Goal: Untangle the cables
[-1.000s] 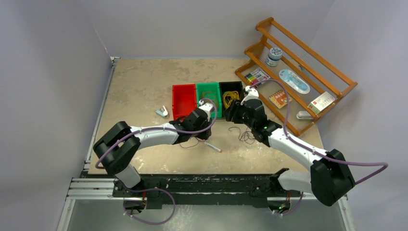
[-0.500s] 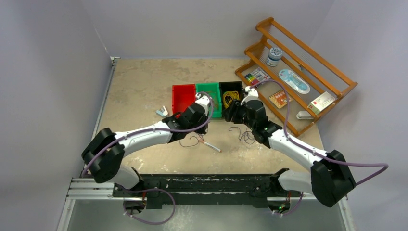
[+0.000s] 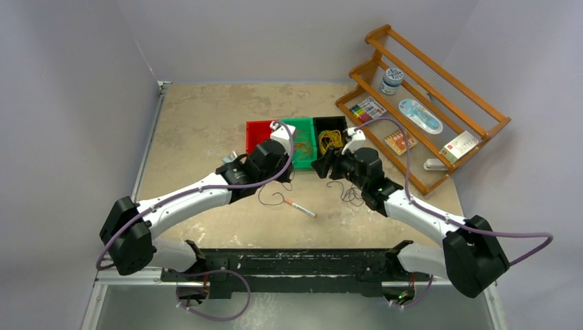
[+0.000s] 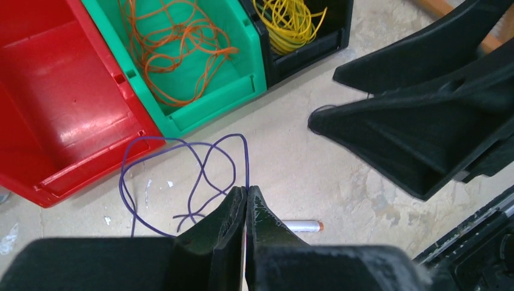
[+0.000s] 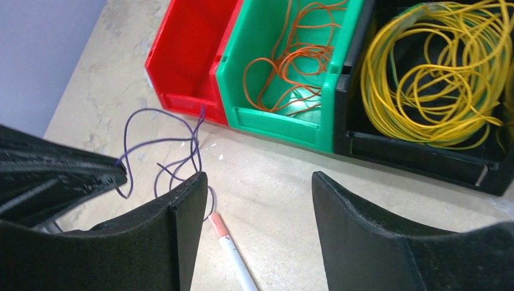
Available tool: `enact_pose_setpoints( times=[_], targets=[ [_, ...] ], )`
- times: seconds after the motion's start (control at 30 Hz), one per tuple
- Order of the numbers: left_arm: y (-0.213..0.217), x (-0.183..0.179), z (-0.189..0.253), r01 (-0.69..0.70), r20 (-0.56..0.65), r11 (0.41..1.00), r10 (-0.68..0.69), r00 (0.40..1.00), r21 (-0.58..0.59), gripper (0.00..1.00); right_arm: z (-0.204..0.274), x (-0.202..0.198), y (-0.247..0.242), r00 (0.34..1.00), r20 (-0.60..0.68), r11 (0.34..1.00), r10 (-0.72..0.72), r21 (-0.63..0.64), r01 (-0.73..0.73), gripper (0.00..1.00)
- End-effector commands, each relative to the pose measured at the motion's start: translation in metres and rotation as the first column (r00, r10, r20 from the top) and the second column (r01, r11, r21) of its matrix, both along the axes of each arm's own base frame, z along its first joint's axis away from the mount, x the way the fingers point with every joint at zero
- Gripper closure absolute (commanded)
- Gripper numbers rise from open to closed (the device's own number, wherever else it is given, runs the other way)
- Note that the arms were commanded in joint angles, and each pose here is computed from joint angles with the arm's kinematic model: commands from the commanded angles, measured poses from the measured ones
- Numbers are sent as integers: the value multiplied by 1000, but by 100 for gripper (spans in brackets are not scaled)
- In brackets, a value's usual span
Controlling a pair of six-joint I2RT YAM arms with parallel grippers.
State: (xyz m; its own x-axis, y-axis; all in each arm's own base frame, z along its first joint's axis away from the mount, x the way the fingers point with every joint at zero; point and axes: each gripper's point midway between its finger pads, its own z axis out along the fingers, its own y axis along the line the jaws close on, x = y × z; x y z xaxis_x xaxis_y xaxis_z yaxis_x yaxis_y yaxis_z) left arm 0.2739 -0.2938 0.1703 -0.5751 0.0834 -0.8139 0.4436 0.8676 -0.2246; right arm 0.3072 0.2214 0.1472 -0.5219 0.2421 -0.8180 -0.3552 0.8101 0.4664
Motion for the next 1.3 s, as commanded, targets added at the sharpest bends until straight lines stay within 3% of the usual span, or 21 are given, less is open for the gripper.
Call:
enact_pose_setpoints(
  times=[0.0,0.23,0.5,0.83,1.13,1.27],
  targets=[
    [-4,7,65,-12,103,994,23,994,-105,100,30,2,20,980,164,991,112,49,-121,32],
    [-1,8,92,-25,131,990,44,990,-142,100,43,1,43,956,235,961,176,169,-218,21],
    [-1,5,93,-18,126,988,37,991,-152,100,66,7,61,915,347,931,206,219,-293,20],
    [-4,3,93,2,122,987,18,992,-158,100,74,2,79,838,459,889,297,187,-418,25],
    [-5,-1,93,18,114,987,0,994,-158,100,77,20,70,821,525,934,225,125,-335,27],
    [-6,-2,94,28,112,987,-10,994,-161,100,89,21,73,781,576,930,239,96,-356,36]
  ],
)
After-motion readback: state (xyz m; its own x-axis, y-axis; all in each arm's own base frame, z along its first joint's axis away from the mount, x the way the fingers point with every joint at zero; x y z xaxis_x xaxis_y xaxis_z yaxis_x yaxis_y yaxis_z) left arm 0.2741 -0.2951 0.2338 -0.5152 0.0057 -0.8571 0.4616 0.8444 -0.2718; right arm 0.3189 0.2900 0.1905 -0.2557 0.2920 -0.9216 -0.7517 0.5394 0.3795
